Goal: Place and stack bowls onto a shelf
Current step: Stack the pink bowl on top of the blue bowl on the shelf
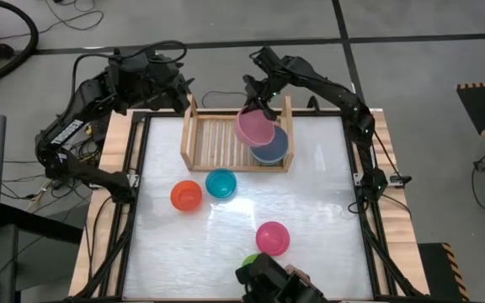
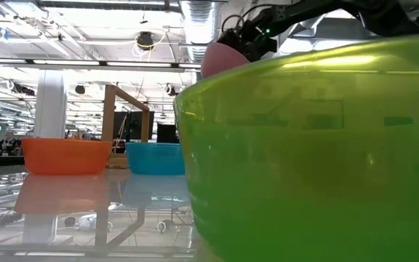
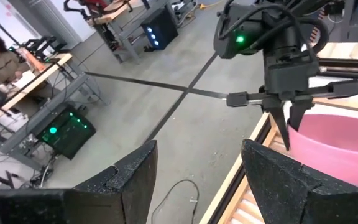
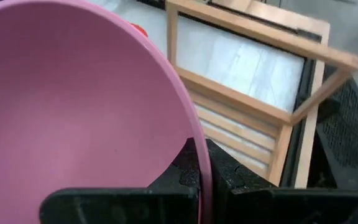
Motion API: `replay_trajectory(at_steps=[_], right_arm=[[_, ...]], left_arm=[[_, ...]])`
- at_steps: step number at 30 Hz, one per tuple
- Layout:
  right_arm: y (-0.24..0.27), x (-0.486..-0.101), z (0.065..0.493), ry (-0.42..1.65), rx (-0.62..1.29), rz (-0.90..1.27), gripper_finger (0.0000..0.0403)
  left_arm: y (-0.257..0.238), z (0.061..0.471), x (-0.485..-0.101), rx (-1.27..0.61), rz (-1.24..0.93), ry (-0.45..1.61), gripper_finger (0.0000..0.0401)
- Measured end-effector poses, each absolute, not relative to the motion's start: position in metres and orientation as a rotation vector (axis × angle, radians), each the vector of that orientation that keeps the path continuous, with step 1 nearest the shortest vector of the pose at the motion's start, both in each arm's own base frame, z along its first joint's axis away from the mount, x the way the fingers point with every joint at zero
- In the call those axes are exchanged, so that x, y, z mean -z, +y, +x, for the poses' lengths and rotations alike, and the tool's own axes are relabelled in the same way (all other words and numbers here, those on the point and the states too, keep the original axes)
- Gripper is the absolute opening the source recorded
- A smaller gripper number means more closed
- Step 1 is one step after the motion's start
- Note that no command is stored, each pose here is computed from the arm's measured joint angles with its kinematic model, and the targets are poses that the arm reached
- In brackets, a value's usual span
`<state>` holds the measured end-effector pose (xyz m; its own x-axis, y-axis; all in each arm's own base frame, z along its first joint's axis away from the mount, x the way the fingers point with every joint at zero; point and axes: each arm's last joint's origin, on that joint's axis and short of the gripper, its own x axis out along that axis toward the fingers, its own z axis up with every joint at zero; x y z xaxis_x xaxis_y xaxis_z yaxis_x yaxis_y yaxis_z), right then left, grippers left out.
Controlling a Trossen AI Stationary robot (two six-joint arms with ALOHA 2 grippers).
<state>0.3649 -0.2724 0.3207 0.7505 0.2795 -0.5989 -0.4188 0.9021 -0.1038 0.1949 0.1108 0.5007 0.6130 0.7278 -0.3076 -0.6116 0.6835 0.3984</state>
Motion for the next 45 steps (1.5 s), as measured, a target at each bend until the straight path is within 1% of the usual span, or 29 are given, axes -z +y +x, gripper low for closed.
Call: replay_trajectory(at_steps=[3,5,8,12,18,28,35,45], right_arm=[[-0.278,-0.306,0.363,0.653,-0.362,-0.162,0.0025],[-0.276,-0.298,0.368,0.672,-0.347,-0.17,0.0025],[-0.266,-0.293,0.377,0.662,-0.373,-0.184,0.0025],[-0.257,-0.289,0.385,0.695,-0.362,-0.25,0.0025],[-0.262,-0.288,0.375,0.719,-0.385,-0.252,0.0025],[-0.278,-0.275,0.36,0.747,-0.375,-0.226,0.0025],[-0.279,-0.271,0.349,0.8,-0.404,-0.165,0.0025],[-0.277,-0.269,0.343,0.869,-0.419,-0.146,0.0025]], left_arm=[[0.111,0.195,-0.501,-0.784,0.267,0.473,0.0222],[0.112,0.194,-0.501,-0.787,0.265,0.474,0.0222],[0.115,0.193,-0.501,-0.797,0.263,0.475,0.0222],[0.118,0.191,-0.501,-0.818,0.244,0.471,0.0222],[0.12,0.19,-0.501,-0.839,0.192,0.449,0.0222],[0.12,0.189,-0.501,-0.871,0.194,0.452,0.0222],[0.12,0.189,-0.501,-0.889,0.197,0.455,0.0222],[0.121,0.188,-0.501,-0.893,0.203,0.459,0.0222]])
